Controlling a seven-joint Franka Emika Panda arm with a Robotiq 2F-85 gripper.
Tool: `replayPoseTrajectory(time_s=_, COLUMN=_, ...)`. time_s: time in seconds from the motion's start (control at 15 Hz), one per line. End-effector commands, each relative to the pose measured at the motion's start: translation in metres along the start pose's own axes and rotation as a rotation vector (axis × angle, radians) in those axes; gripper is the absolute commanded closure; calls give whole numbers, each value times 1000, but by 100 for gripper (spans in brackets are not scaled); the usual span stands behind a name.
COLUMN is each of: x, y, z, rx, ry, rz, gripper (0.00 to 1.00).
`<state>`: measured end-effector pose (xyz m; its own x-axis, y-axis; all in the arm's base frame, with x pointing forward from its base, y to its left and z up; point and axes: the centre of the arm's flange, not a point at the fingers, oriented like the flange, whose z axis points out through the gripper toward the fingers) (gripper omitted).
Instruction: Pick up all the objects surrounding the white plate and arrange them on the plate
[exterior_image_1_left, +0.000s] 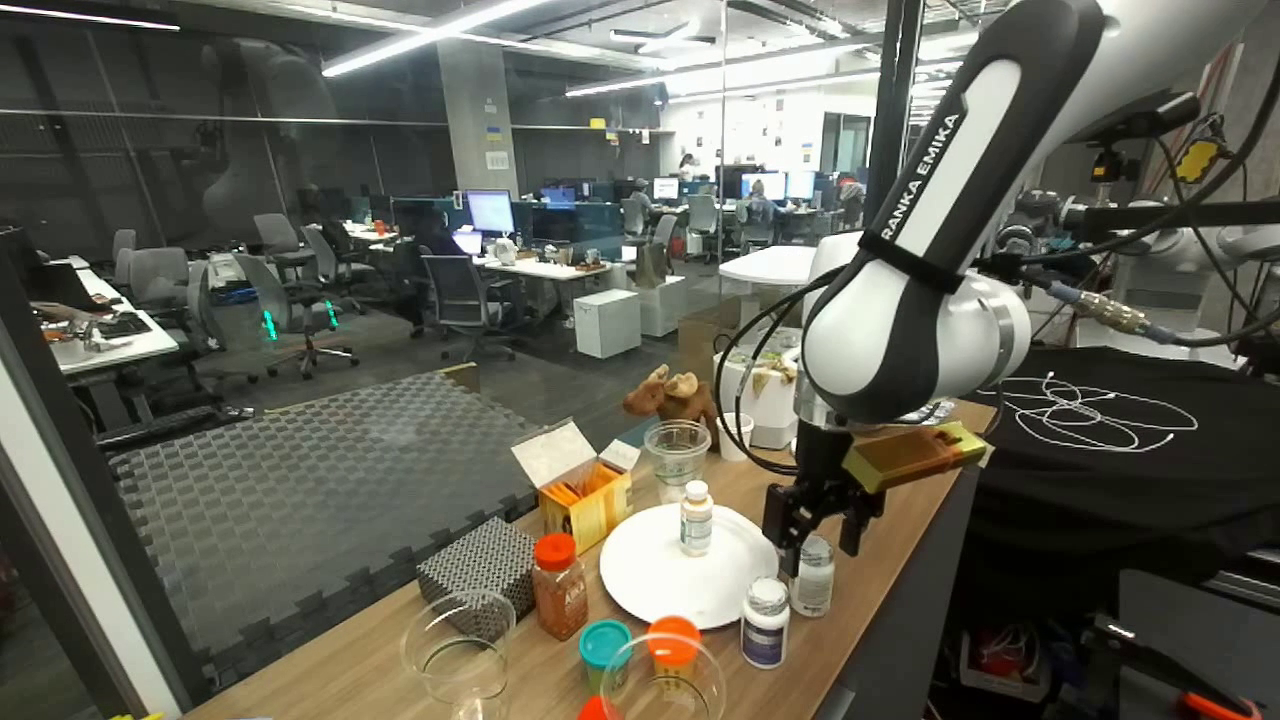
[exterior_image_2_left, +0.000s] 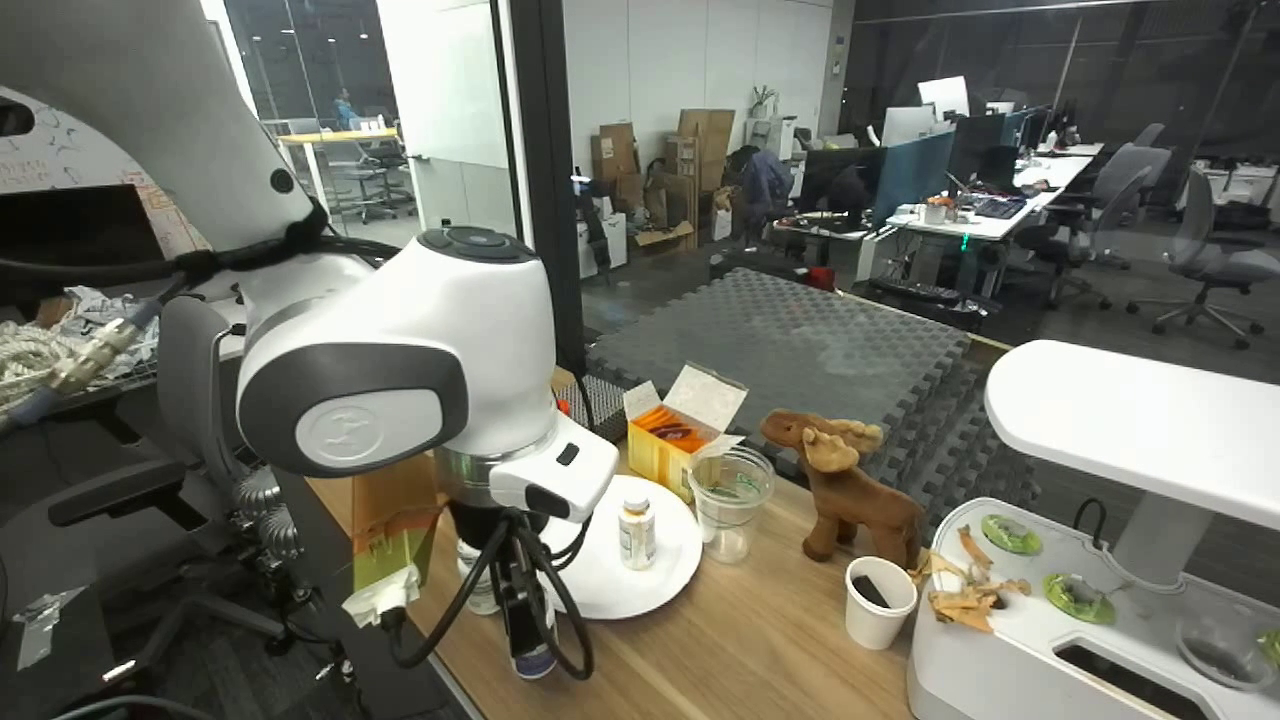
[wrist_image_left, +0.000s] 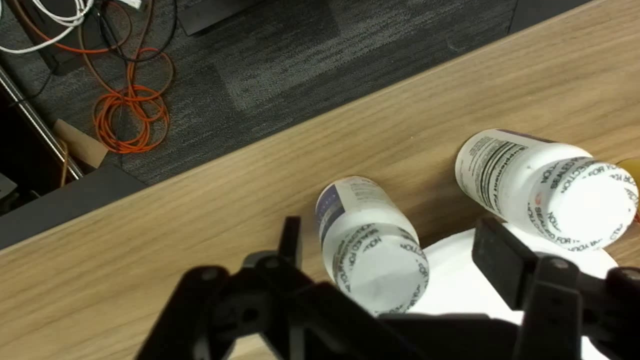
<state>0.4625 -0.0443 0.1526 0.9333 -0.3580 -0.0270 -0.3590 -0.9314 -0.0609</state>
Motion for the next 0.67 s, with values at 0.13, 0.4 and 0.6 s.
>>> replayPoseTrajectory(time_s=0.13, x=-2, y=4, z=-5, rx=-5, ry=56, rz=22, gripper=58)
replayPoseTrajectory(time_s=0.4, x=-1, y=8, z=-12, rx=-28, ry=91, rz=31, gripper=77)
replayPoseTrajectory(time_s=0.6, x=2, y=9, z=-20, rx=-48, ry=111, rz=20, gripper=81)
